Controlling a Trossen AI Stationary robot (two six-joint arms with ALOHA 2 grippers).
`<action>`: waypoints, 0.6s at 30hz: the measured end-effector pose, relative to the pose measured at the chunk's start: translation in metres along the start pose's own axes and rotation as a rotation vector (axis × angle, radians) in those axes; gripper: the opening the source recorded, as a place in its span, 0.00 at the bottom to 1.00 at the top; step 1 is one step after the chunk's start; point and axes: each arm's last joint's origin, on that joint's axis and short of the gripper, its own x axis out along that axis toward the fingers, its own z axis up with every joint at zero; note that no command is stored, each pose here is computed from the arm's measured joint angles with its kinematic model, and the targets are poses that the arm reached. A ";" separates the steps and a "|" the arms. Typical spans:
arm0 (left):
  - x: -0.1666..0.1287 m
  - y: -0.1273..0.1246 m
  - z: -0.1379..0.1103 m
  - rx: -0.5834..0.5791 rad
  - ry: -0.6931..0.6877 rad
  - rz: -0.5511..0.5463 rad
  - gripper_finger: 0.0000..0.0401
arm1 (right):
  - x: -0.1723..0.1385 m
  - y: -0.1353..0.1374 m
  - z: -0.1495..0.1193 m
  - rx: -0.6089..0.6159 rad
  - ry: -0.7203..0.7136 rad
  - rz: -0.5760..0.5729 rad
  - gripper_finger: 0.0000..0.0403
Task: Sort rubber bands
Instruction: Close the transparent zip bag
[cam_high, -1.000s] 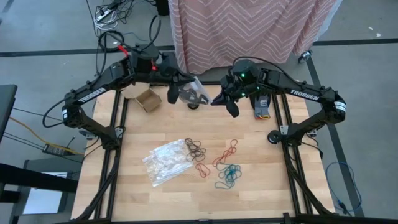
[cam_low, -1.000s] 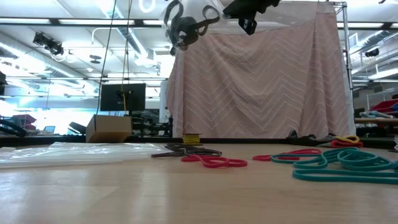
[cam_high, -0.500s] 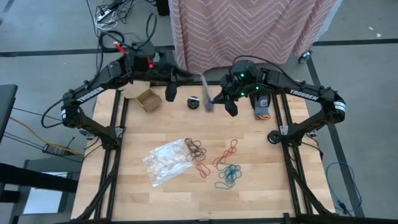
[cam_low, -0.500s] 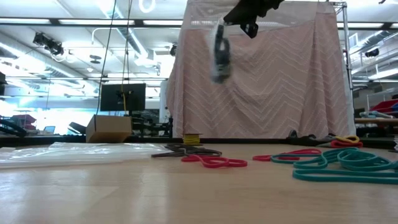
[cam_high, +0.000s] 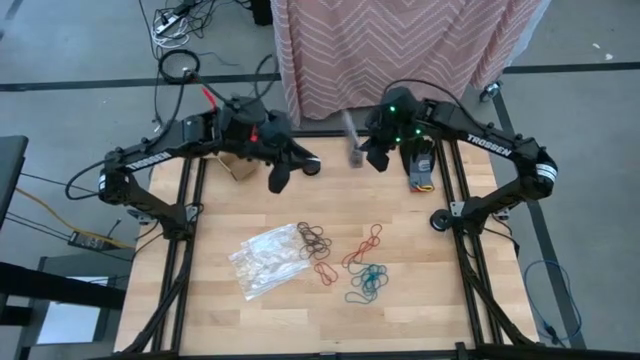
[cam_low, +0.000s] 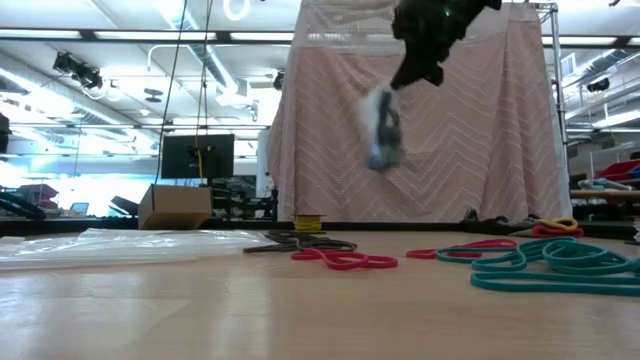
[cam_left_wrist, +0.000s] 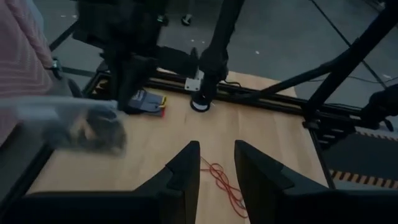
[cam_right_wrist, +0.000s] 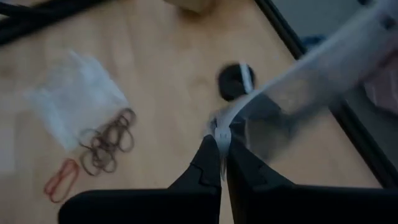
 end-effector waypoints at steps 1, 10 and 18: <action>0.002 -0.002 -0.002 0.002 0.007 0.000 0.26 | 0.002 -0.005 -0.003 0.012 0.007 -0.013 0.00; 0.016 -0.012 -0.016 -0.010 0.048 -0.003 0.26 | 0.029 -0.050 -0.049 0.194 0.138 -0.146 0.00; 0.017 -0.012 -0.016 -0.006 0.031 0.016 0.26 | 0.049 -0.058 -0.068 0.319 0.104 -0.070 0.00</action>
